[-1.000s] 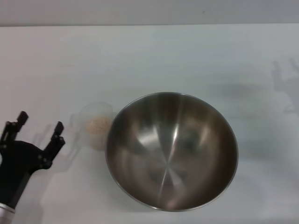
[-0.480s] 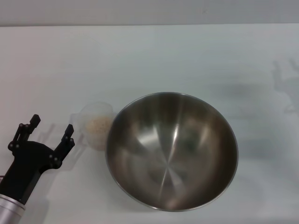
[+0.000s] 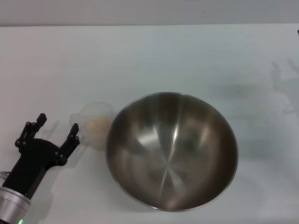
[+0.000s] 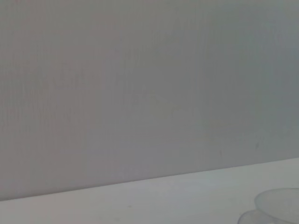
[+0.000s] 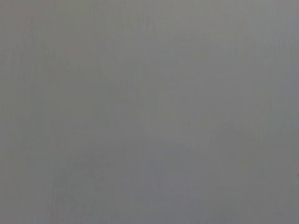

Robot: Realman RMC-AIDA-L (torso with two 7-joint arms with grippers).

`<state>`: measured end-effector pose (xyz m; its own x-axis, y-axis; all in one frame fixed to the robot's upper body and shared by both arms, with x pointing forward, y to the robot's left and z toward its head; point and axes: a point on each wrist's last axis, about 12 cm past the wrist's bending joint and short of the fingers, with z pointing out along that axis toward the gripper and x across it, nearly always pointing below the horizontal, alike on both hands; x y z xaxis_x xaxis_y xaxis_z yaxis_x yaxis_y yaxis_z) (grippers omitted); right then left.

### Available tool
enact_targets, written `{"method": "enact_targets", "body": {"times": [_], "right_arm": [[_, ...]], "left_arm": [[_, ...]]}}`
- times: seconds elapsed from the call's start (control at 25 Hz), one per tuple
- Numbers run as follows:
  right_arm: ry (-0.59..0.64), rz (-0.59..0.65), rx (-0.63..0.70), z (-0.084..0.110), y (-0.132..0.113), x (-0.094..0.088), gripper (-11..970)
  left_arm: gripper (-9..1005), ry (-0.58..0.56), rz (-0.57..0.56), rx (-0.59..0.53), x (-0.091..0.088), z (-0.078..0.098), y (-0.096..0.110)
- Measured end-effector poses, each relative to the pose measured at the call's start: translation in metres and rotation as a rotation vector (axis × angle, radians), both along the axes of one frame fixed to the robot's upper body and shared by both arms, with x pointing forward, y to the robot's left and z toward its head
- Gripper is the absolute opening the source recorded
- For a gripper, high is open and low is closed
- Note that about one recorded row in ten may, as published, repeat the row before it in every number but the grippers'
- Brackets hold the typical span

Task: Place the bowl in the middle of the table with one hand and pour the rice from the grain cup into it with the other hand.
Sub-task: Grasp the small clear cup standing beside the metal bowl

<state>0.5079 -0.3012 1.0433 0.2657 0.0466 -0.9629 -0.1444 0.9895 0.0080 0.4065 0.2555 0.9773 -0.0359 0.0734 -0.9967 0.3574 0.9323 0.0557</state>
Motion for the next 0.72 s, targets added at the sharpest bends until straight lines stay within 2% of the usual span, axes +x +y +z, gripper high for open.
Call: {"method": "enact_targets", "body": {"times": [0.72], "right_arm": [[0.003, 0.002, 0.001, 0.000, 0.000, 0.000, 436]], "left_arm": [[794, 0.003, 0.009, 0.018, 0.019, 0.002, 0.000]]}}
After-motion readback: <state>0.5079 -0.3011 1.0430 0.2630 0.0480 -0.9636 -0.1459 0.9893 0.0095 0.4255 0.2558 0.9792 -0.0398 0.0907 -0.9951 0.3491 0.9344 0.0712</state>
